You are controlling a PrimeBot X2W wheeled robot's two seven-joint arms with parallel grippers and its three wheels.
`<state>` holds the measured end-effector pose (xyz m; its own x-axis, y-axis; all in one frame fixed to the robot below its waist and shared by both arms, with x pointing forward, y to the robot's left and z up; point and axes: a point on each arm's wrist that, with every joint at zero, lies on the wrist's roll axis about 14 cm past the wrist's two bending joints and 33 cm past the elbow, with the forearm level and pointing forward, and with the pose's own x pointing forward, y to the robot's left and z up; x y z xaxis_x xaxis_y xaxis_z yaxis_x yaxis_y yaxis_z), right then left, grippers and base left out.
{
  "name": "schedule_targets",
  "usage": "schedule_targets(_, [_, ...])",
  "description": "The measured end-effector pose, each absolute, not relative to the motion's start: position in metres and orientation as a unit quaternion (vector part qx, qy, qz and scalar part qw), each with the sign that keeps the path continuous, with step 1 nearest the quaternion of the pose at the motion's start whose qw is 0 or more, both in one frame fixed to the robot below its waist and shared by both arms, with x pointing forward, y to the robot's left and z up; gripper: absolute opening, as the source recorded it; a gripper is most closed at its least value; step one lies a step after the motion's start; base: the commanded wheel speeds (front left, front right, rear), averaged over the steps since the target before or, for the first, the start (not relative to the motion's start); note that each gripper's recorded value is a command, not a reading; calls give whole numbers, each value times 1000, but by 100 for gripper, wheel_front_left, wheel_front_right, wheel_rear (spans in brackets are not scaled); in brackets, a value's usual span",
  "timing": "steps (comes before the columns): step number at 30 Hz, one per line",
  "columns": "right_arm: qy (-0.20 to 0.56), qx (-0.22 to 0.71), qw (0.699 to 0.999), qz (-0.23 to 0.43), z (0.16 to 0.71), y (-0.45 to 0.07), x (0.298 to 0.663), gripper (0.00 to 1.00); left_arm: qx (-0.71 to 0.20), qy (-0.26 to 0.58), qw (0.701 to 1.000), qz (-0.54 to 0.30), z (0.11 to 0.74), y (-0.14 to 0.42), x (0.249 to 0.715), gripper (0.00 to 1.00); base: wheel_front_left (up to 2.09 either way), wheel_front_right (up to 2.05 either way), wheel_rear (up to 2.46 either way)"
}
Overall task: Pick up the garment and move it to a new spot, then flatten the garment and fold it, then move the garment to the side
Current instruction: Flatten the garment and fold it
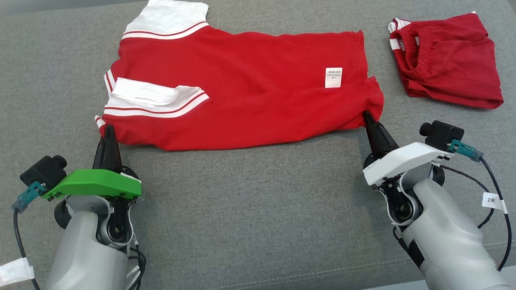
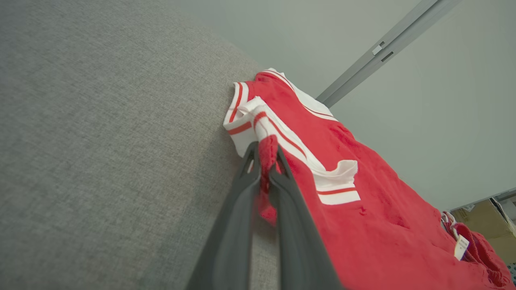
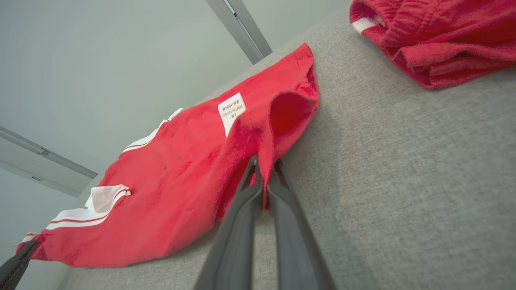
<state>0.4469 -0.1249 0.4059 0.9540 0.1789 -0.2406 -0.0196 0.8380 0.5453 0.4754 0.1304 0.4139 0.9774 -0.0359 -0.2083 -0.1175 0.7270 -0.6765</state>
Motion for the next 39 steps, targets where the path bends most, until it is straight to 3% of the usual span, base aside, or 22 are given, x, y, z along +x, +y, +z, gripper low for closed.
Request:
schedule_targets(19, [73, 278, 956, 52, 451, -159, 409, 0, -383, 52, 922, 19, 446, 147, 412, 0, 0, 0, 0])
schedule_targets(28, [164, 269, 949, 28, 404, -173, 360, 0, -381, 119, 916, 31, 413, 136, 357, 0, 0, 0, 0])
schedule_targets(39, [207, 270, 940, 33, 389, -168, 339, 0, -375, 106, 920, 47, 423, 146, 338, 0, 0, 0, 0])
